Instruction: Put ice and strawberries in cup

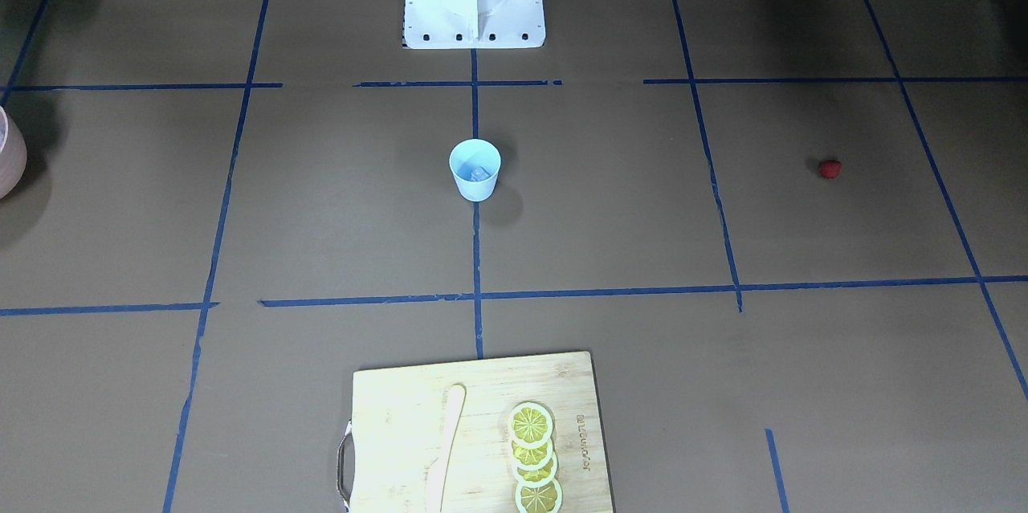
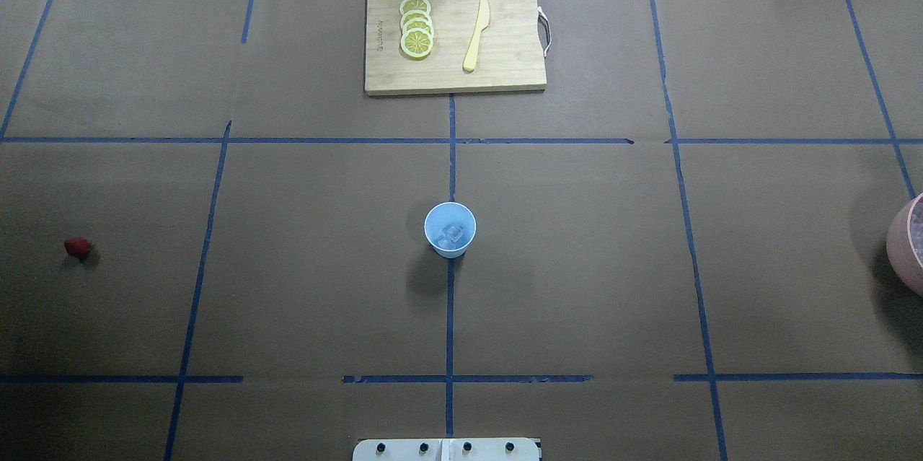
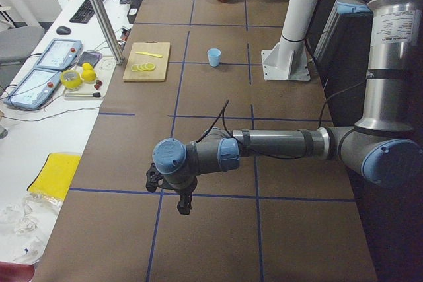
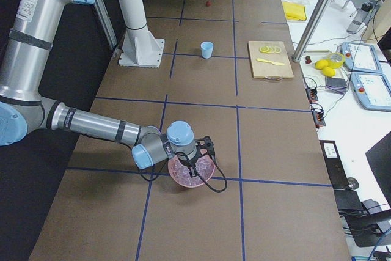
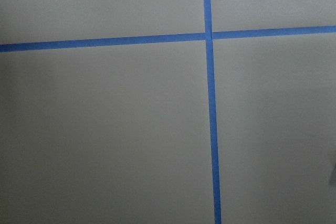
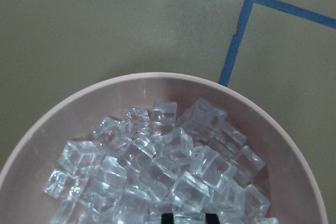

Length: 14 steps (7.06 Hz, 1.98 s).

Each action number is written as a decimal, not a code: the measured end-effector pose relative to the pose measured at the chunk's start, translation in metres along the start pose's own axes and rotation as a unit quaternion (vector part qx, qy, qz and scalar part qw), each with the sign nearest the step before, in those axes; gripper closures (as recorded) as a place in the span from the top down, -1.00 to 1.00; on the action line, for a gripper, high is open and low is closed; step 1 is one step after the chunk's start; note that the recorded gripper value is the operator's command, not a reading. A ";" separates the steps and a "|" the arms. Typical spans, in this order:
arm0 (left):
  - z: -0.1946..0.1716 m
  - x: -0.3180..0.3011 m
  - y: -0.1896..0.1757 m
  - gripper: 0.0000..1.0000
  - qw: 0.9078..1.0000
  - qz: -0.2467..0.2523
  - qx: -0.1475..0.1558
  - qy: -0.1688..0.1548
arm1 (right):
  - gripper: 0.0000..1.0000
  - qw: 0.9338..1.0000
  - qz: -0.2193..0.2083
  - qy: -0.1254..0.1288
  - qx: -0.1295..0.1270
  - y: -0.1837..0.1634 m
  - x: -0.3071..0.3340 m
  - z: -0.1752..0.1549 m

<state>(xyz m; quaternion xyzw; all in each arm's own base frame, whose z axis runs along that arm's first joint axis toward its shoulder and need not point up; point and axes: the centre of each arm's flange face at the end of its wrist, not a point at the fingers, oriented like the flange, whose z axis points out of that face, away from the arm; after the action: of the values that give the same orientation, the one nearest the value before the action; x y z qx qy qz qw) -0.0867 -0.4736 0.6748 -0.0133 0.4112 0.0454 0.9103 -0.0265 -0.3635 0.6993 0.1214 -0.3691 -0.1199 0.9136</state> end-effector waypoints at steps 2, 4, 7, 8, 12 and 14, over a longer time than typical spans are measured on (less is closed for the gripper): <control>0.000 0.000 0.000 1.00 1.000 0.000 0.000 0.000 | -1.00 1.000 -0.001 -0.003 0.014 -0.020 -0.014 -0.019; 0.000 0.000 0.000 1.00 1.000 0.000 0.000 0.000 | -1.00 1.000 0.014 -0.002 0.015 -0.076 -0.048 -0.055; 0.000 0.000 0.000 1.00 1.000 0.000 0.000 0.000 | -1.00 0.999 0.053 -0.008 0.007 -0.194 -0.132 -0.103; 0.000 0.000 0.000 1.00 1.000 0.000 0.000 0.000 | -1.00 0.998 0.065 -0.016 0.002 -0.224 -0.171 -0.104; 0.000 0.001 -0.001 1.00 1.000 0.002 0.001 0.000 | -1.00 0.992 0.117 -0.044 -0.010 -0.283 -0.386 -0.066; 0.000 0.001 -0.001 1.00 1.000 0.002 0.000 0.000 | -1.00 0.991 0.133 -0.020 -0.018 -0.288 -0.514 -0.055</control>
<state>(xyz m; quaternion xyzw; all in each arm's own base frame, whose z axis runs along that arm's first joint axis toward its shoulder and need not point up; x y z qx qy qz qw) -0.0861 -0.4747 0.6738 -0.0122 0.4110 0.0467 0.9104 -0.3838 -0.4685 0.2398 0.0524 -0.3979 -0.0059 0.9159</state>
